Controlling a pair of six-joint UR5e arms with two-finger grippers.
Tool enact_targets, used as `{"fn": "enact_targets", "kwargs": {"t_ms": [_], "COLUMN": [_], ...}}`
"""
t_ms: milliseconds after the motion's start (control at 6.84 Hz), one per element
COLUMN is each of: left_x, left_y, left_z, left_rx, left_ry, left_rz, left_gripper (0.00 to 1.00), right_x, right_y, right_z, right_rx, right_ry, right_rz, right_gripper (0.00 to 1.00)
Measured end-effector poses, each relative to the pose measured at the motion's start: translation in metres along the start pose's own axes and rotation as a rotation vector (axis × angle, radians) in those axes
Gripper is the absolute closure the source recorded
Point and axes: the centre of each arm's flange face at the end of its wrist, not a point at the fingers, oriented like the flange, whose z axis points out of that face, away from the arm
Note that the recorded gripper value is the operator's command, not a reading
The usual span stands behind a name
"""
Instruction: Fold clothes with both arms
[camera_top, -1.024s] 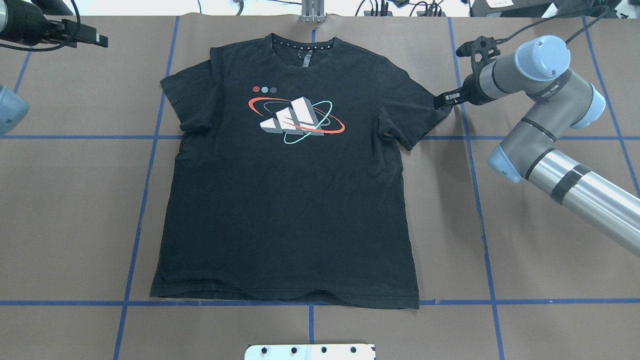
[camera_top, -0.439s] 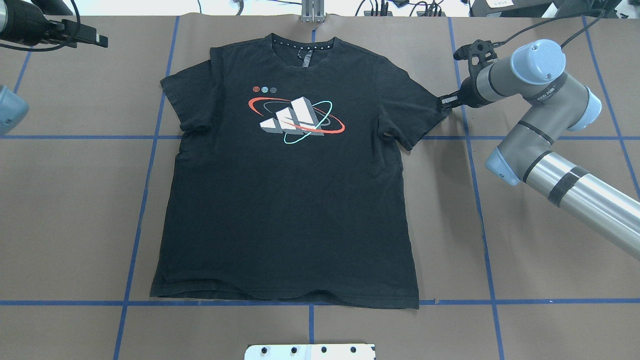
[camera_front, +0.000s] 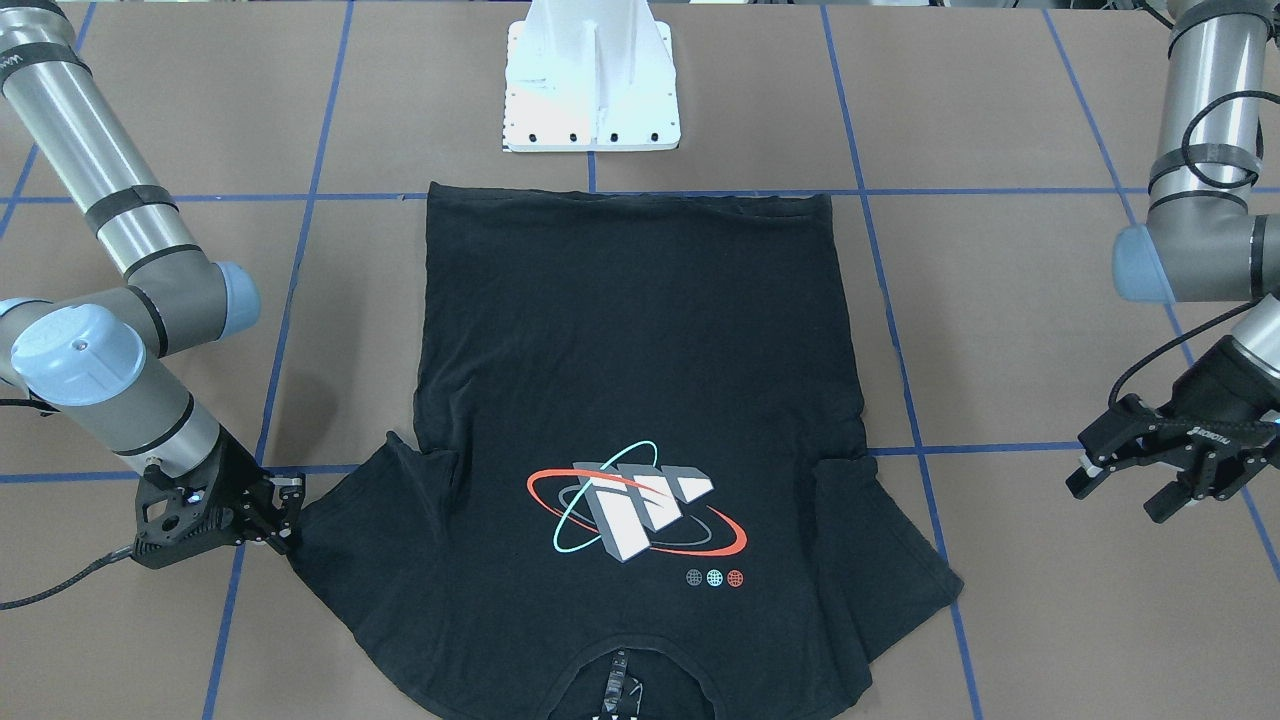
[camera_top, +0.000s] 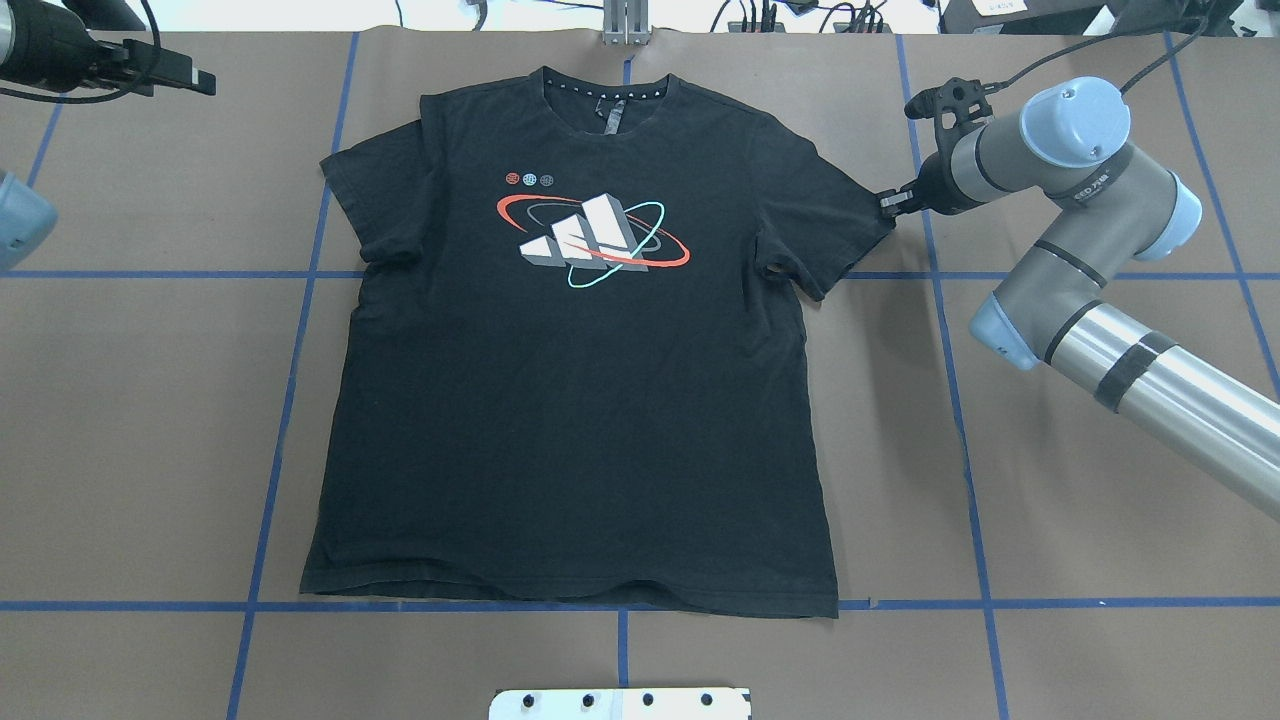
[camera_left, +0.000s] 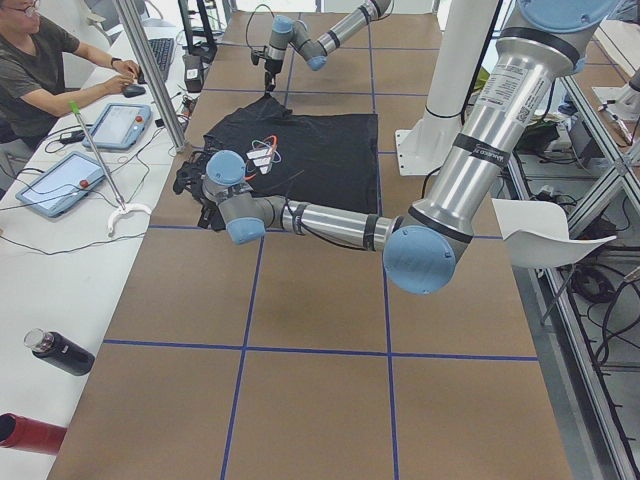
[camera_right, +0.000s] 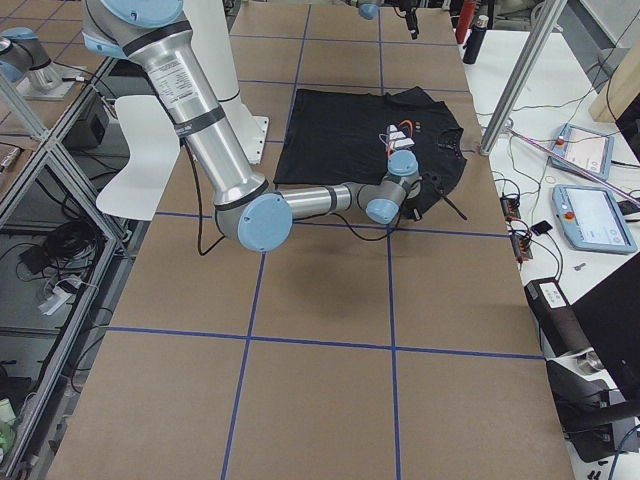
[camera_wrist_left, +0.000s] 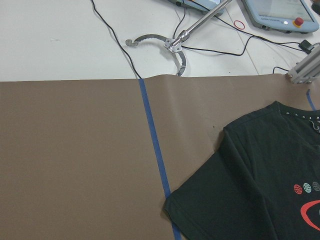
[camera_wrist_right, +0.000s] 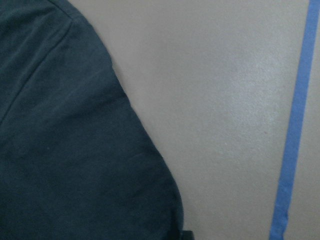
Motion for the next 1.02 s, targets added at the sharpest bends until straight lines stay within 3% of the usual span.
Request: {"fn": "enact_targets", "kwargs": {"t_ms": [439, 585, 732, 1024], "left_x": [-0.001, -0.002, -0.003, -0.007], "left_y": [0.001, 0.001, 0.002, 0.002], "left_z": [0.0, 0.0, -0.001, -0.001], "left_rx": [-0.001, -0.001, -0.001, 0.0], "left_ry": [-0.001, -0.002, -0.003, -0.008], "left_rz": [-0.001, -0.002, -0.003, -0.006], "left_gripper": [0.0, 0.0, 0.0, 0.0], "right_x": [-0.066, -0.094, -0.13, -0.204], "right_y": [-0.053, -0.069, -0.086, -0.12], "right_z": [-0.03, -0.035, -0.032, -0.003], "right_rx": [0.033, 0.035, 0.034, 0.06], "right_ry": [-0.116, -0.128, -0.111, -0.028], "right_rz": [0.059, 0.085, 0.097, 0.119], "right_gripper": [1.0, 1.0, 1.0, 1.0]}}
